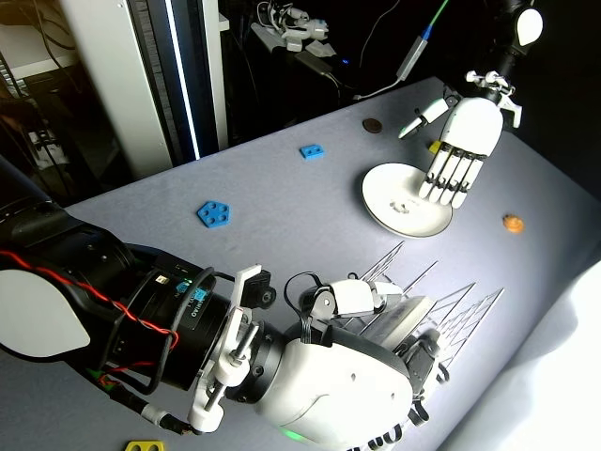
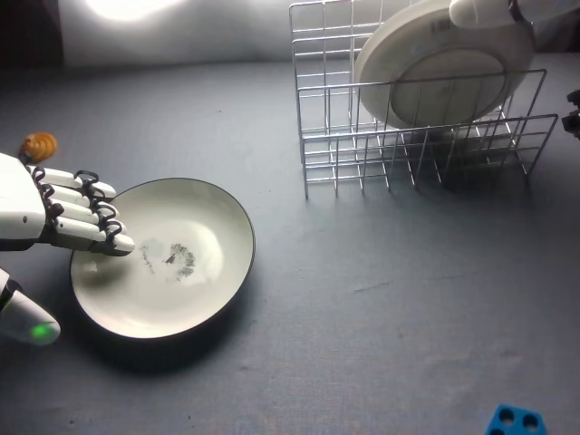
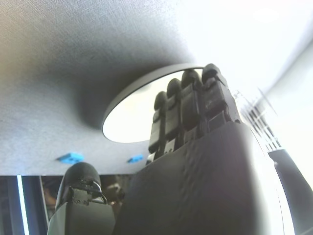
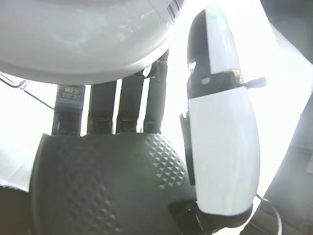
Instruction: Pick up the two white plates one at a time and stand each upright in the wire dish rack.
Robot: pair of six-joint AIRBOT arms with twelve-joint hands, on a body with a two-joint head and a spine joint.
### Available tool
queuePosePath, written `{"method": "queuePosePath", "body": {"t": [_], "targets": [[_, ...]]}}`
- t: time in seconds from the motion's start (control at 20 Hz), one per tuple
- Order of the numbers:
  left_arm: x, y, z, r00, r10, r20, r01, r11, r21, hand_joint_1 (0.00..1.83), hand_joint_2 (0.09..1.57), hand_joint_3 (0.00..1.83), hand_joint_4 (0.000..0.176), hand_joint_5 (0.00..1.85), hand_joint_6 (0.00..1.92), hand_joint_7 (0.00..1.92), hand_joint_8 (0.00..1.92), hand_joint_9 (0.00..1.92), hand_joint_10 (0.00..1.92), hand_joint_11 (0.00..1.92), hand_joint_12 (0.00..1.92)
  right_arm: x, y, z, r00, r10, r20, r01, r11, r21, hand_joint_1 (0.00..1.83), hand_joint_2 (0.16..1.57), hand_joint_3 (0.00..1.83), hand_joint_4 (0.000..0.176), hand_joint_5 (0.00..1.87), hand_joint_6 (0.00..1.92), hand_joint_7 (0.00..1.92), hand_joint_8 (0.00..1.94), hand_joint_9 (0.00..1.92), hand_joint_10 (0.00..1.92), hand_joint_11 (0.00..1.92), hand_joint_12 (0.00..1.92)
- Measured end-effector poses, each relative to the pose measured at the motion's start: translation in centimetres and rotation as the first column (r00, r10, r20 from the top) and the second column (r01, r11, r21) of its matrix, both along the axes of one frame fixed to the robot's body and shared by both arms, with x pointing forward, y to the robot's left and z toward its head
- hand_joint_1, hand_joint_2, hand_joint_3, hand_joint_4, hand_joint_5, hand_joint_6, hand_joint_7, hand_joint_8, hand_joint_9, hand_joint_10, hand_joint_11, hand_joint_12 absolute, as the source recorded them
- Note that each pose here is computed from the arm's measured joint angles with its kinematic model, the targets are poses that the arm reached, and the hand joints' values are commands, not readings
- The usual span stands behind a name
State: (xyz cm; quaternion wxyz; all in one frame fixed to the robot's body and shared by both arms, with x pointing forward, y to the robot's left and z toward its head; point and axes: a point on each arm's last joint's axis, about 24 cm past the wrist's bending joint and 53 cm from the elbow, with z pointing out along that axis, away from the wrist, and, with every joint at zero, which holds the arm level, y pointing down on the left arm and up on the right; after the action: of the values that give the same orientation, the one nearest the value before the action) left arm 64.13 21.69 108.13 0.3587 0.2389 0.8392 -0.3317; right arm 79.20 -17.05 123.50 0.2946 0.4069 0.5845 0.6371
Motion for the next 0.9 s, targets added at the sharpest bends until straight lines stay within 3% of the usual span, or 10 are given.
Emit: {"method": "queuePosePath", "body": {"t": [0.5,0.9], "targets": [[-0.1,0.1,-0.2,1.0,0.004,-0.006,-0.004,1.0,0.001,0.0,1.06,0.0,0.0,0.11,0.0,0.15,0.01,0.1,0.01,0.01,0.04,-0.5,0.3,0.8,0.998,0.034,0.047,-0.033,0.999,-0.023,1.0,1.04,0.0,0.0,0.94,0.0,0.97,0.0,0.95,0.0,0.55,0.97],[-0.7,0.2,-1.7,0.9986,0.023,-0.047,-0.022,0.9997,0.013,0.0,1.06,0.0,0.0,0.12,0.0,0.15,0.0,0.11,0.01,0.01,0.04,-0.9,0.7,1.5,0.988,0.064,0.142,-0.045,0.99,-0.132,1.02,1.04,0.0,0.0,0.9,0.0,0.93,0.0,0.91,0.0,0.49,1.0]]}}
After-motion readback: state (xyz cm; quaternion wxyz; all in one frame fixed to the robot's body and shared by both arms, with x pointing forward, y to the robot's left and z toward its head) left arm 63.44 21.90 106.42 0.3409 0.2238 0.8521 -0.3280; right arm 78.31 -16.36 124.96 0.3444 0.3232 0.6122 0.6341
